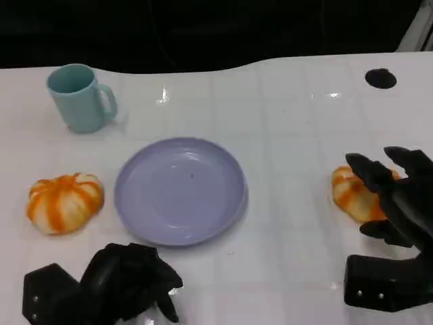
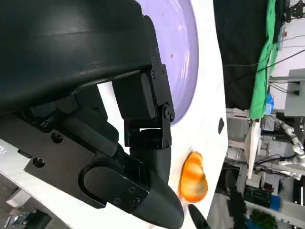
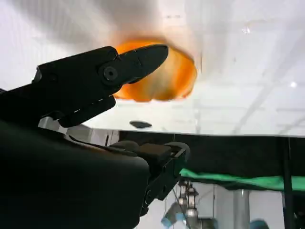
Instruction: Grasp the bread from the table and place it into the plate.
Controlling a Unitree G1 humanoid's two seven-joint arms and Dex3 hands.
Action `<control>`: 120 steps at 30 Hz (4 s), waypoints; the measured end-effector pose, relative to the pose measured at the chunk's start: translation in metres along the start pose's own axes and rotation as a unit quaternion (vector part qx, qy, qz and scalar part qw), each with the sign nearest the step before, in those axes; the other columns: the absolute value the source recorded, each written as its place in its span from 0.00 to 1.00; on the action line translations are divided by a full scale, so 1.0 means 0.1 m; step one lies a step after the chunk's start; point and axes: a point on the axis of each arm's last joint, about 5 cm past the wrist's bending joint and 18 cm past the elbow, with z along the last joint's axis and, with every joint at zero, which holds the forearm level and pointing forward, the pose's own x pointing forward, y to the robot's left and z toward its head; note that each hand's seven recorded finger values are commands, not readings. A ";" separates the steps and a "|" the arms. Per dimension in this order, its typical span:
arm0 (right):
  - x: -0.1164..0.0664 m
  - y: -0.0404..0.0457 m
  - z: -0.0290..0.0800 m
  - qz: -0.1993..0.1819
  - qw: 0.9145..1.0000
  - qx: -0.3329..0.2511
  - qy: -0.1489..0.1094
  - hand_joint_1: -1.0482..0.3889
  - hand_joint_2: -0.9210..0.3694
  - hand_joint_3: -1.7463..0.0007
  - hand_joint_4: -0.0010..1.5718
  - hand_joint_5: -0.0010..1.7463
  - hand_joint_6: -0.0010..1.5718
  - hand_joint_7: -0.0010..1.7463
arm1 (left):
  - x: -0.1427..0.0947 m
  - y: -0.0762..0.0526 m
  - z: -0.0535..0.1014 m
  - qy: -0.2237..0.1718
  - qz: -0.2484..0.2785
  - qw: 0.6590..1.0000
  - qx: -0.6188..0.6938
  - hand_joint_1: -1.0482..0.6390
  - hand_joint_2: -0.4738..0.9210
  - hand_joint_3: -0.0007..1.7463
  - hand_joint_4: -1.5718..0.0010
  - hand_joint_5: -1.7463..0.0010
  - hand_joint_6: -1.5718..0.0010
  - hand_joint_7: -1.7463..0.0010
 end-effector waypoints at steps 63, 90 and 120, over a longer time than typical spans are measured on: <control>0.37 0.007 0.77 -0.157 0.940 0.205 -0.222 0.62 0.55 0.15 0.64 1.00 0.53 0.93 | -0.03 -0.03 -0.01 0.004 -0.001 1.000 -0.001 0.00 0.91 0.00 0.04 0.48 0.00 0.73; 0.73 0.168 1.67 -0.075 0.933 0.231 -0.266 0.59 0.45 0.30 0.58 1.00 0.52 0.81 | -0.02 -0.09 -0.01 -0.002 -0.009 1.000 -0.001 0.00 0.91 0.00 0.04 0.48 0.00 0.73; 0.73 -0.055 1.56 0.083 0.917 0.267 -0.284 0.20 0.00 0.86 0.07 0.12 0.13 0.02 | -0.03 -0.10 -0.01 -0.001 -0.009 1.000 -0.001 0.00 0.91 0.00 0.04 0.48 0.00 0.73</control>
